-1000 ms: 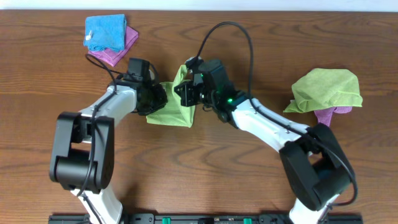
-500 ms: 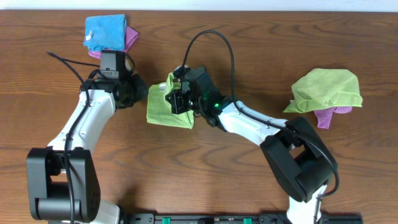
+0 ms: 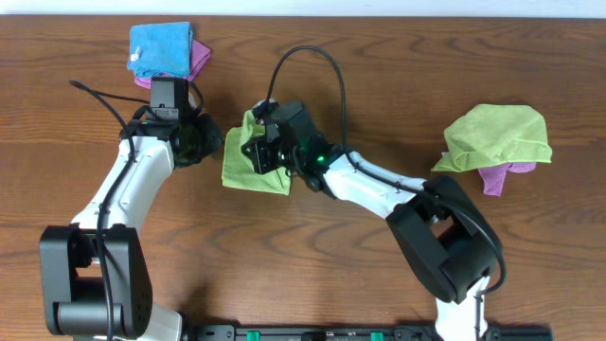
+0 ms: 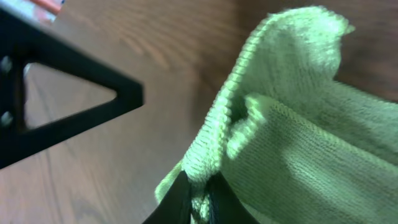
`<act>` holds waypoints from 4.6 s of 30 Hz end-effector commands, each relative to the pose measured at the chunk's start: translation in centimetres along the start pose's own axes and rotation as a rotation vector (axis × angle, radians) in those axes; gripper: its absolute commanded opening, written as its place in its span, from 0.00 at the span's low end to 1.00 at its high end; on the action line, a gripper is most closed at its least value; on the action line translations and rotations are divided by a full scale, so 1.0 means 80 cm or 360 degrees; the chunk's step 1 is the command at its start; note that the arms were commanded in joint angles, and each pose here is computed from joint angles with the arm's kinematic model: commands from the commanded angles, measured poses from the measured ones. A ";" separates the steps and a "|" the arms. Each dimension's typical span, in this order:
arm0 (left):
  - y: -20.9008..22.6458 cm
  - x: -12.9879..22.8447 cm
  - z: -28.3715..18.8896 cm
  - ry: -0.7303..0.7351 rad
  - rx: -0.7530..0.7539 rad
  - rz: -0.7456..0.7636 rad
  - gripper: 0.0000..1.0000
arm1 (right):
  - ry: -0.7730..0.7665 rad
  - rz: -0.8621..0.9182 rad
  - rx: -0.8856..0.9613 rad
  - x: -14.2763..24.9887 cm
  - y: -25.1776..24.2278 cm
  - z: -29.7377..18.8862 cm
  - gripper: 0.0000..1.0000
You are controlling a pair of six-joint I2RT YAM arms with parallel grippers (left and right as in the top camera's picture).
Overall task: Fold the cloth
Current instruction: 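Carry the right end leftward over onto the left end, folding in half, then release the folded towel and retract the right arm to rest, then grasp the folded green towel's edge with the left gripper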
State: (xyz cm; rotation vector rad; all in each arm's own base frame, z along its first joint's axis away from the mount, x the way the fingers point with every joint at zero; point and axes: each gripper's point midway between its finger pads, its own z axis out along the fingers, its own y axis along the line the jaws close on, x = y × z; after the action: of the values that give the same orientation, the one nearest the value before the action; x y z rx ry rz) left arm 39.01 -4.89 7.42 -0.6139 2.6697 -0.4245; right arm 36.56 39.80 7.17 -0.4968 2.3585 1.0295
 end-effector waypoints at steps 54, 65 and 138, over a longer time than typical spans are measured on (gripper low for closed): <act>0.025 -0.044 -0.040 -0.0139 0.0026 -0.0104 0.19 | 0.0154 -0.0080 -0.0067 0.010 0.033 -0.010 0.21; 0.008 -0.003 -0.059 0.0069 0.0158 -0.0135 0.95 | -0.0067 -0.0179 0.0242 -0.080 -0.025 -0.154 0.99; 0.018 0.117 0.053 0.0358 0.0276 -0.0518 0.91 | -0.0489 0.0169 0.0771 0.151 -0.044 -0.478 0.99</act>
State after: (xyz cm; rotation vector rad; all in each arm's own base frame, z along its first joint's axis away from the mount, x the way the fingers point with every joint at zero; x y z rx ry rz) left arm 33.18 -8.72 1.96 -0.9588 2.6614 -0.8549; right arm 16.90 7.37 20.49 -0.0582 2.2541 0.4996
